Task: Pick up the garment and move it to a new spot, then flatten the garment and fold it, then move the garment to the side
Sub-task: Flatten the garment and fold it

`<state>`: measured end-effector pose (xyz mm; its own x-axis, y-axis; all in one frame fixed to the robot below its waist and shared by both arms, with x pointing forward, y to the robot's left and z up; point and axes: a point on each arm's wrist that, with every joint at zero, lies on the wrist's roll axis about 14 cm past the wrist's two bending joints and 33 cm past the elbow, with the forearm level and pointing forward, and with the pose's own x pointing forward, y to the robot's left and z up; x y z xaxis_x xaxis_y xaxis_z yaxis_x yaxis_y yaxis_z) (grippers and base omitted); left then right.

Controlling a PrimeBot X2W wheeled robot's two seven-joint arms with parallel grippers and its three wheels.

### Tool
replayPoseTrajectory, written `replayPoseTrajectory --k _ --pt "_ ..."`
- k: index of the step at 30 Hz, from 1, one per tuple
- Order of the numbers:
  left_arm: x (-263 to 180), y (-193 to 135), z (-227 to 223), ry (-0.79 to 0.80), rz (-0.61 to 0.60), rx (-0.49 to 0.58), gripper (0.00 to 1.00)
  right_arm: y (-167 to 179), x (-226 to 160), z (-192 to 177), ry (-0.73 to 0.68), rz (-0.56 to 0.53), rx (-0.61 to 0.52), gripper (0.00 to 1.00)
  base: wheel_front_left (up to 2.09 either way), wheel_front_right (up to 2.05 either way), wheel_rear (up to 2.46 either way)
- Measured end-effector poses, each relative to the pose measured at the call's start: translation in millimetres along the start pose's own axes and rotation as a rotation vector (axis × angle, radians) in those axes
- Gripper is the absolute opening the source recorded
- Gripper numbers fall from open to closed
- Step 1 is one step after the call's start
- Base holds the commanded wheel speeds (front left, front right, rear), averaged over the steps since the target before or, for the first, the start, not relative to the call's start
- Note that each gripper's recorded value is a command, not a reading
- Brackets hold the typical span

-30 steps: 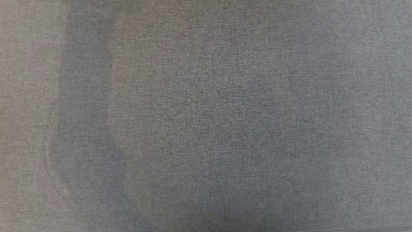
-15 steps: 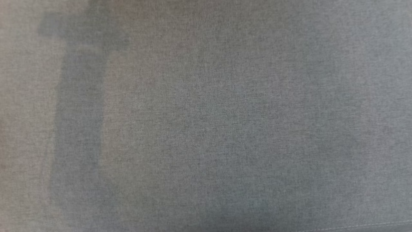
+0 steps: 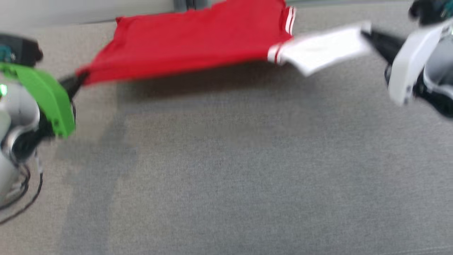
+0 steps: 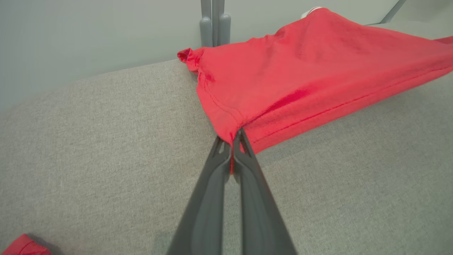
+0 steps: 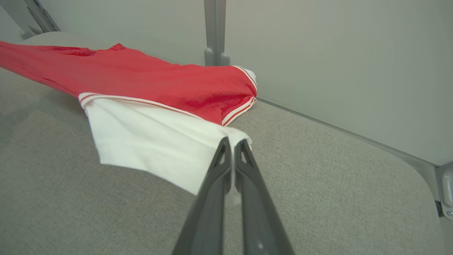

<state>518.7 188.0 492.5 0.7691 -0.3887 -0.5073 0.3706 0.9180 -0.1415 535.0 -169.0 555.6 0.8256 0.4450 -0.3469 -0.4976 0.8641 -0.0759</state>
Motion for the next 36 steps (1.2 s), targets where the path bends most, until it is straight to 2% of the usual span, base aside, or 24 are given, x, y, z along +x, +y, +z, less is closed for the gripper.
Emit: replayPoseTrajectory --k 4,9,18,25,29,36 --pt "-33 -13 -40 0.135 -0.035 -0.022 0.0 22 -42 -39 0.161 0.051 0.036 0.0 0.0 0.0 0.0" --pt "-69 -50 -82 0.289 -0.11 -0.028 0.0 40 -96 -87 0.348 0.078 0.086 0.0 0.0 0.0 0.0" --pt "-127 -100 -140 0.543 -0.219 -0.01 0.0 62 -162 -133 0.564 0.123 0.132 0.0 0.0 0.0 0.0" --pt "-146 -112 -156 0.663 -0.25 -0.051 0.0 65 -170 -142 0.648 0.14 0.163 0.0 0.0 0.0 0.0" --pt "-140 -106 -151 0.696 -0.251 -0.077 0.0 64 -155 -131 0.635 0.146 0.169 0.0 0.0 0.0 0.0" --pt "-117 -95 -141 0.803 -0.271 -0.155 0.0 61 -123 -127 0.698 0.159 0.178 0.0 0.0 0.0 0.0"
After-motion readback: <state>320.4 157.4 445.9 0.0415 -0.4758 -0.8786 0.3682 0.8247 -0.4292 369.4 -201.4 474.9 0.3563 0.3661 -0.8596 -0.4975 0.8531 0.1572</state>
